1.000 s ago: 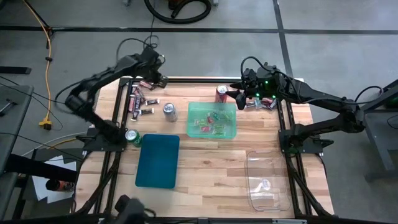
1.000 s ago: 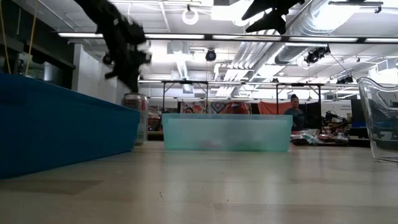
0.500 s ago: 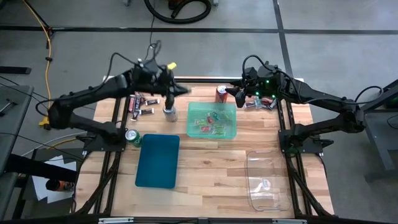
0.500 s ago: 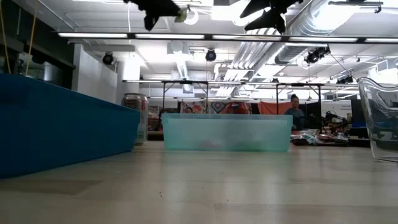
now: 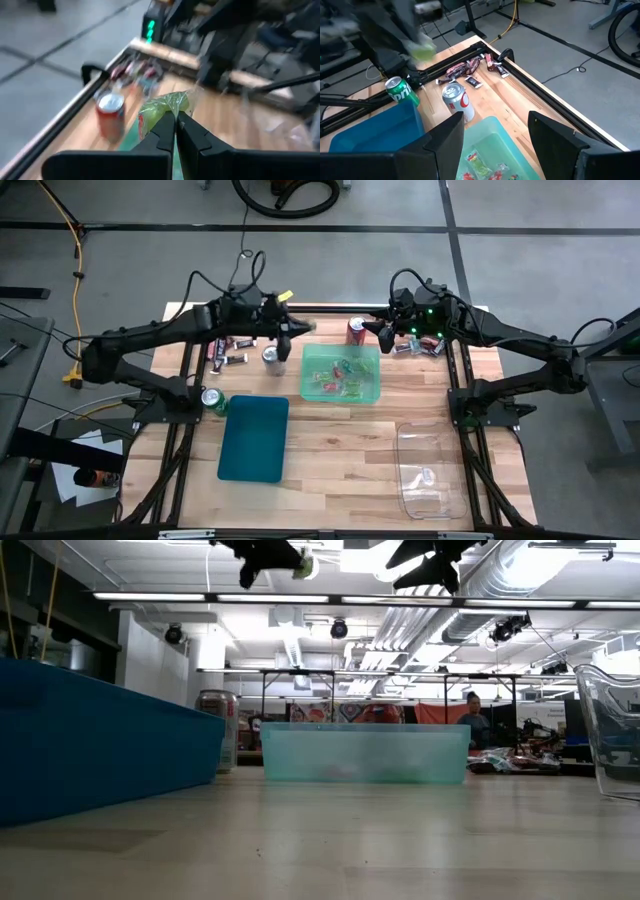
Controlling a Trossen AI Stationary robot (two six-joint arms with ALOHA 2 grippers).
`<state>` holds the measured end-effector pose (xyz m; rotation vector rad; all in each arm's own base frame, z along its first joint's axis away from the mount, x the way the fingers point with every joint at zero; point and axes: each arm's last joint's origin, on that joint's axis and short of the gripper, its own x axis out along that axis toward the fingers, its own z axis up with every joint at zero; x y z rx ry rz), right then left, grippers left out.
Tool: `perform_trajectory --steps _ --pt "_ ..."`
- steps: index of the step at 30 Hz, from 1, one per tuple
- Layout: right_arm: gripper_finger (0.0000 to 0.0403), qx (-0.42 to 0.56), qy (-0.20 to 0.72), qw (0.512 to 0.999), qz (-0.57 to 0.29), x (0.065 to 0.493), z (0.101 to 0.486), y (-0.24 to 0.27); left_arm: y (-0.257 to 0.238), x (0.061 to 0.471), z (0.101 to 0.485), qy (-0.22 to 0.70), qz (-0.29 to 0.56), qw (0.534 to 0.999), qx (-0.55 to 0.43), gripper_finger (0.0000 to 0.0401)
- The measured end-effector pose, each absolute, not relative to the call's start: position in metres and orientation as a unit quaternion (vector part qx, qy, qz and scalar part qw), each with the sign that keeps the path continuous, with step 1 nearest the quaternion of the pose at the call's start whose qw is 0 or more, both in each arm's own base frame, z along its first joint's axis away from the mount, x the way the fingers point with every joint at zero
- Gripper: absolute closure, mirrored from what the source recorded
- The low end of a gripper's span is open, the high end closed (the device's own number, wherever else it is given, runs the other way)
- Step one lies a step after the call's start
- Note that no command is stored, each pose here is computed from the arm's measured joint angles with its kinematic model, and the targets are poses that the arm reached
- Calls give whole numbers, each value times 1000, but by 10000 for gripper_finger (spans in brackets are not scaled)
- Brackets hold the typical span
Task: Organize candy in baskets
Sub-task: Put the green gummy into the green bin
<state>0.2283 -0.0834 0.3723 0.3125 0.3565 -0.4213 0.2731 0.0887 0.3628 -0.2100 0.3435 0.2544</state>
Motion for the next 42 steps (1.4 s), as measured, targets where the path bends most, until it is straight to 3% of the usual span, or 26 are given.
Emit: perform_trajectory --steps 7,16,30,42 --pt "187 154 175 950 -207 228 372 -83 117 307 342 260 159 943 -136 401" --pt "187 157 174 950 -208 228 372 -83 128 354 253 425 186 855 -233 401" --pt "187 157 174 950 -208 228 372 -83 129 386 165 455 315 749 -363 401" --pt "187 157 175 949 -208 228 372 -83 124 393 155 451 311 751 -368 400"
